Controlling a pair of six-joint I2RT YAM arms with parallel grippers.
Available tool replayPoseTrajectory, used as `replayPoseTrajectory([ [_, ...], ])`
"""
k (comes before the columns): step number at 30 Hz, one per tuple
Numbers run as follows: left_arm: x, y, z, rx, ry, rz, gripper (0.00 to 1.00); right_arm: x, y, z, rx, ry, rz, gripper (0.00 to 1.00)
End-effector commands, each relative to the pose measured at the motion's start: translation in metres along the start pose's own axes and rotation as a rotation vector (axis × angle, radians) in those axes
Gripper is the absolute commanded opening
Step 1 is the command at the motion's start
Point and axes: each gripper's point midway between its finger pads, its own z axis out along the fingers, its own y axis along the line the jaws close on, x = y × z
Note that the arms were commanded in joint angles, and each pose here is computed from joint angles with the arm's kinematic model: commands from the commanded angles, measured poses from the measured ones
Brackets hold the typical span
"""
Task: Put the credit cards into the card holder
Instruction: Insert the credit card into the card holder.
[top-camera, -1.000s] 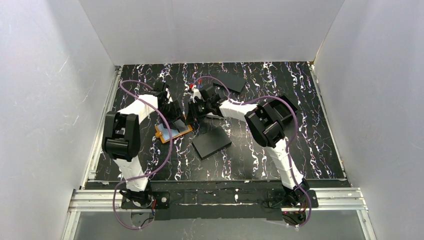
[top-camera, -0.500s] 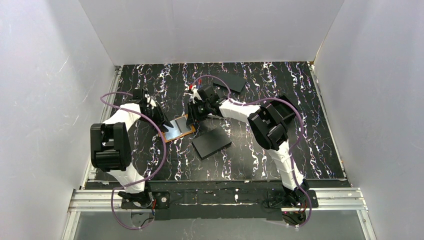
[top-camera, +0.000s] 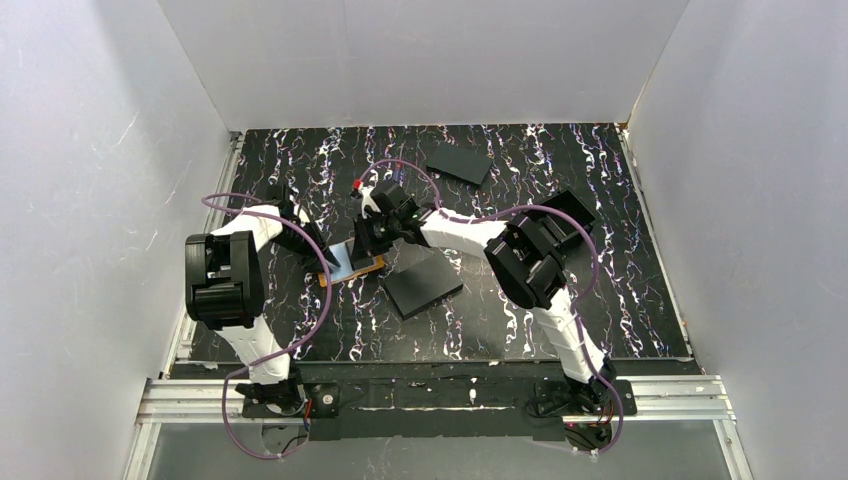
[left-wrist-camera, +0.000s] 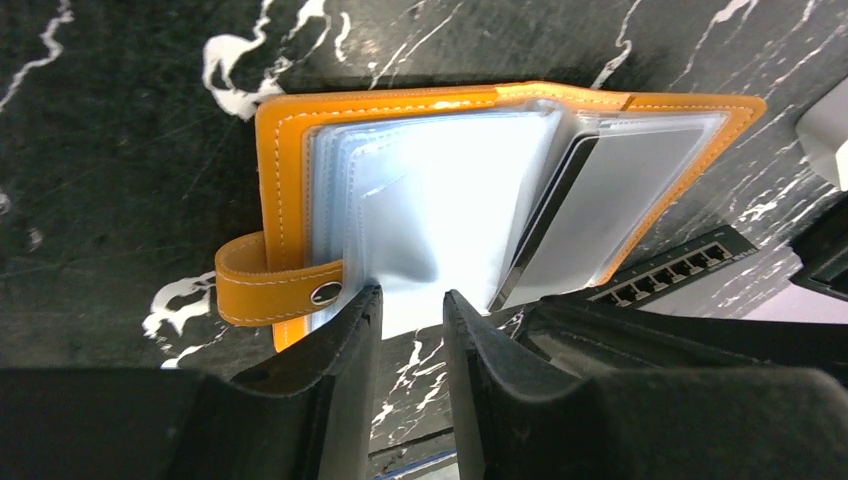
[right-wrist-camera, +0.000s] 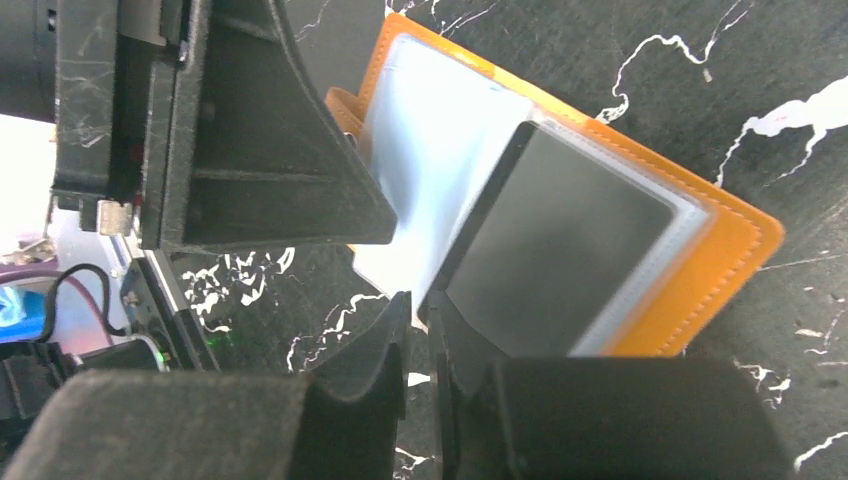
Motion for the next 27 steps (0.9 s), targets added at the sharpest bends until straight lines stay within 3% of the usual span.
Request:
replayPoseTrajectory([
  [1, 0.002, 0.033, -0.01, -0.182, -0.016, 0.028, 0.3, -0.028, 0.009, -0.008, 0.002, -0.07, -0.055, 0.21],
  [9, -0.003, 0.032, -0.015, -0.187, -0.016, 0.074, 0.35, -0.015, 0.037, 0.03, -0.075, -0.053, -0.041, 0.19],
  [16, -0.003, 0.021, -0.027, -0.141, -0.059, 0.1, 0.4, 0.003, 0.027, 0.046, -0.052, -0.018, -0.032, 0.14],
  [23, -0.01, 0.014, -0.057, -0.156, -0.15, 0.104, 0.42, 0.01, -0.019, 0.02, 0.28, 0.023, -0.108, 0.09],
  [27, -0.009, -0.003, -0.059, -0.074, -0.161, 0.081, 0.42, 0.016, -0.016, 0.017, 0.26, 0.028, -0.102, 0.08],
])
